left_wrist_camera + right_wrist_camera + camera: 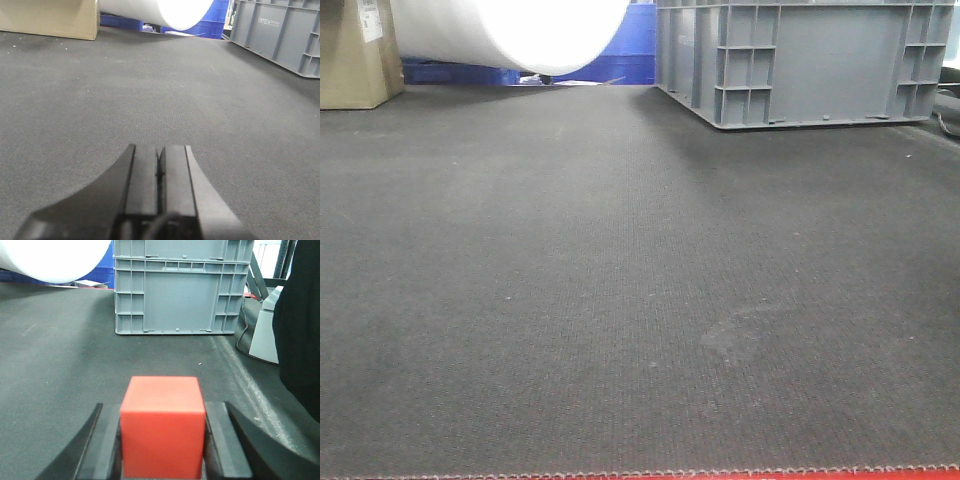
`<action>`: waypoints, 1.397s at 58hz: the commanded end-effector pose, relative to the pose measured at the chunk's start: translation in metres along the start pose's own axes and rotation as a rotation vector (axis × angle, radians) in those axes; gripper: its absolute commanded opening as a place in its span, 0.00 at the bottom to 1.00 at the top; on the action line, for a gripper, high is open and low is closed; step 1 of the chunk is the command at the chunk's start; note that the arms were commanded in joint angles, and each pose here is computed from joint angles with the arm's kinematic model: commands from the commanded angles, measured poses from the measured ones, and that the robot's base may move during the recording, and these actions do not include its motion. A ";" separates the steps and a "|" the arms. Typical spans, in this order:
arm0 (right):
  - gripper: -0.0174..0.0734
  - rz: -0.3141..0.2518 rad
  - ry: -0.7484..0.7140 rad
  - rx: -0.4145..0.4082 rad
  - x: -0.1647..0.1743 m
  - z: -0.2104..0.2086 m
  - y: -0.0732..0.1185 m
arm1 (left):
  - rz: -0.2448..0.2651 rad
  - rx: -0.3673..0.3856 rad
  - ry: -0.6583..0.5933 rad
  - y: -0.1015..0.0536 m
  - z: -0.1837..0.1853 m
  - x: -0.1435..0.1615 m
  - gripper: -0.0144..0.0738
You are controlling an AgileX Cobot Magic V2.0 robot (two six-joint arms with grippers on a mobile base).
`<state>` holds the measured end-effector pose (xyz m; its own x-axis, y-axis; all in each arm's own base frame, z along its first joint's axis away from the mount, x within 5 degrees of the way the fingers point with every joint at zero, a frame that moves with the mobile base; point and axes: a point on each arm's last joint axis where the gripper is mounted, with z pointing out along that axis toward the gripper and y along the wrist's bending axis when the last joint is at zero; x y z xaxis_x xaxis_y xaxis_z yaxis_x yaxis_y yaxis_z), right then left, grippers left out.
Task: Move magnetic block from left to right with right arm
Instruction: 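Turn the base toward the dark table near the grey crate, then lower the red cube onto the table with the right gripper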
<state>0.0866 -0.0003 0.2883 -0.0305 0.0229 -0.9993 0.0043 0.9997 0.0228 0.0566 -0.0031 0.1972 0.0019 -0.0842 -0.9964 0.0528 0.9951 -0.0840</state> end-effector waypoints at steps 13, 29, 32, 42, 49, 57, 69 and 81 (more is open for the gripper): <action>0.55 -0.009 -0.123 0.008 -0.019 -0.001 0.000 | -0.005 0.003 -0.083 0.000 -0.001 -0.005 0.03; 0.55 -0.004 -0.052 -0.006 -0.033 0.013 0.001 | -0.005 0.003 -0.083 0.000 -0.001 -0.005 0.03; 0.55 -0.004 -0.010 -0.018 -0.034 0.022 0.003 | -0.005 0.003 -0.083 0.000 -0.001 -0.005 0.03; 0.55 -0.027 0.234 -0.120 -0.033 0.060 0.019 | -0.005 0.003 -0.083 0.000 -0.001 -0.005 0.03; 0.55 -0.066 0.420 -0.222 -0.029 0.084 0.040 | -0.005 0.003 -0.083 0.000 -0.001 -0.005 0.03; 0.55 -0.123 0.606 -0.344 -0.023 0.105 0.072 | -0.005 0.003 -0.083 0.000 -0.001 -0.005 0.03; 0.55 -0.053 0.911 -0.395 -0.010 0.128 0.126 | -0.005 0.003 -0.083 0.000 -0.001 -0.005 0.03; 0.55 0.123 1.149 -0.213 0.002 0.145 0.173 | -0.005 0.003 -0.083 0.000 -0.001 -0.005 0.03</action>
<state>0.2269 0.1587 0.2707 -0.9183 -0.1005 -0.3828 -0.1876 0.9621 0.1976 0.0566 -0.0031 0.1972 0.0019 -0.0842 -0.9964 0.0528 0.9951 -0.0840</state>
